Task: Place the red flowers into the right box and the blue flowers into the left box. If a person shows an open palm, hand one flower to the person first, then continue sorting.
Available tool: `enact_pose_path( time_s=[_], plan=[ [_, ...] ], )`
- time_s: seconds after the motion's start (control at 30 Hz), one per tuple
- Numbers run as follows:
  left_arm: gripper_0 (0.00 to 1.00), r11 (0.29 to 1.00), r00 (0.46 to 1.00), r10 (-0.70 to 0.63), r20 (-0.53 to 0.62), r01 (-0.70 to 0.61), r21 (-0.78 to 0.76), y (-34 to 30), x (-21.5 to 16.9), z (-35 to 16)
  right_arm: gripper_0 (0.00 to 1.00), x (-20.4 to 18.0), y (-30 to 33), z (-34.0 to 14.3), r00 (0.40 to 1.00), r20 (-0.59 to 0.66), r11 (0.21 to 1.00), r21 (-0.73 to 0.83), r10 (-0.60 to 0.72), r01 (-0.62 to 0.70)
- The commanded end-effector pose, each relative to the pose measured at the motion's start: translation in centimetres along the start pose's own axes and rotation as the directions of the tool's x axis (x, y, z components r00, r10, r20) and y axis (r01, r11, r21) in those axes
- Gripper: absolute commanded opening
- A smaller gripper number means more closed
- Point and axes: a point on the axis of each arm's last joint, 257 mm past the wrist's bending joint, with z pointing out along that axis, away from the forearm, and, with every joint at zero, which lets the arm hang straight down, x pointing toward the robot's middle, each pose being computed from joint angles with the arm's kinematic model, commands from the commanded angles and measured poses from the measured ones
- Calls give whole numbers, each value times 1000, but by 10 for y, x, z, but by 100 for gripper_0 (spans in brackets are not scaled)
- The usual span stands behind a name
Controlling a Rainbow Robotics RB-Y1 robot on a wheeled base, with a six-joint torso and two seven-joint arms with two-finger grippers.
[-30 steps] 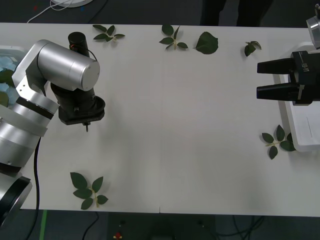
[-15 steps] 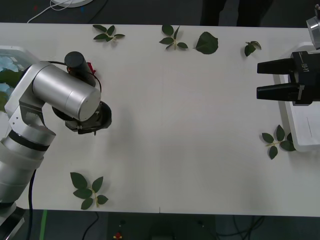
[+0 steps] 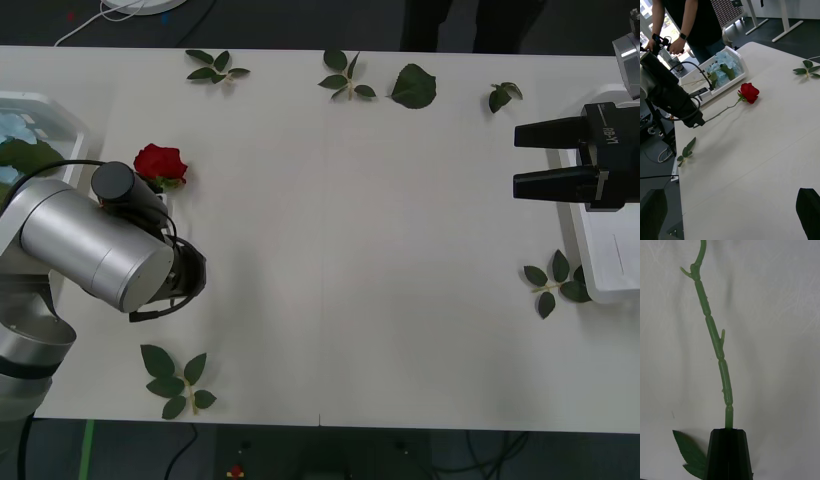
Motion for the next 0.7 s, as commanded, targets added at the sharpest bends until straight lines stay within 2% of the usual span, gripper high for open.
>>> enact_pose_path(
  time_s=[0.03, 0.4, 0.43, 0.47, 0.7],
  plan=[
    [0, 997, 996, 75, 39, -74, -18, 15, 16, -14, 100, 0, 4, -4, 999, -12, 999, -5, -47, 47],
    [1, 997, 995, 76, 63, -77, 10, 10, 17, -17, 100, 0, 4, -4, 999, -12, 999, -5, -49, 49],
    [76, 997, 995, 76, 70, -77, 12, 10, 15, -17, 100, 0, 4, -4, 999, -12, 999, -5, -52, 52],
    [100, 997, 994, 74, 76, -75, 17, 9, 13, -18, 100, 1, 5, -4, 999, -13, 999, -6, -49, 49],
    [100, 997, 993, 73, 92, -75, 24, 9, 7, -19, 100, 0, 5, -3, 998, -13, 999, -8, -54, 54]
  ],
)
